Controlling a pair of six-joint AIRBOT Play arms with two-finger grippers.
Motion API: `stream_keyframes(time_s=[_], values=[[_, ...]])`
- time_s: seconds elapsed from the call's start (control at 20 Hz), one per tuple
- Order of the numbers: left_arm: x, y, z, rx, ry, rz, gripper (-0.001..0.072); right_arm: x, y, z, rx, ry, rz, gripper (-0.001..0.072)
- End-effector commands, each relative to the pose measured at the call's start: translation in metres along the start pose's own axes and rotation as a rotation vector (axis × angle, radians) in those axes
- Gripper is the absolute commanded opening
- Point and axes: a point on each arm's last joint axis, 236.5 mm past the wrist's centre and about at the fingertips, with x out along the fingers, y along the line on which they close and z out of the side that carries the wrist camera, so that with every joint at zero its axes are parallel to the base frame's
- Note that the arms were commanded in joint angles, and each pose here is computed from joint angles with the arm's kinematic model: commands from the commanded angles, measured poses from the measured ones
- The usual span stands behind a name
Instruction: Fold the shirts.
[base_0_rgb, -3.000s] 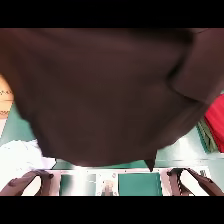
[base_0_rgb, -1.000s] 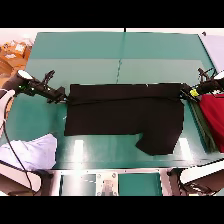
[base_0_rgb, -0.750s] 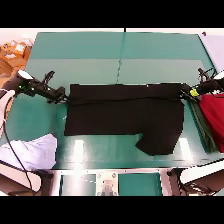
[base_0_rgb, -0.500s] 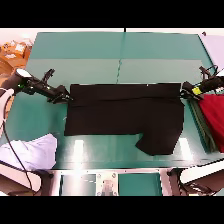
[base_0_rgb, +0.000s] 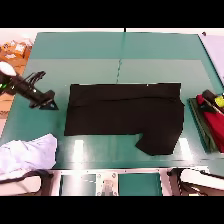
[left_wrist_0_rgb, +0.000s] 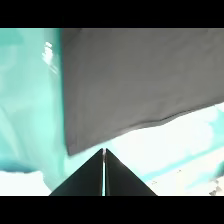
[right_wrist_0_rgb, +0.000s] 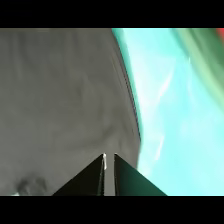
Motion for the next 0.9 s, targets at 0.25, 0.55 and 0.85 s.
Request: stream_keyframes(time_s=[0.25, 0.55, 0.85], values=[[0.1, -0.011, -0.11, -0.097, -0.122, 0.06, 0.0506, 0.044, -0.033, -0.126, 0.157, 0.093, -0.014, 0.0489], [0.131, -0.026, -0.071, -0.232, -0.386, -0.042, 0.0506, 0.08, -0.033, -0.145, 0.22, 0.137, 0.017, 0.0502], [0.138, -0.016, -0.04, -0.324, -0.48, -0.054, 0.0469, 0.105, -0.014, -0.166, 0.266, 0.198, 0.116, 0.0513]])
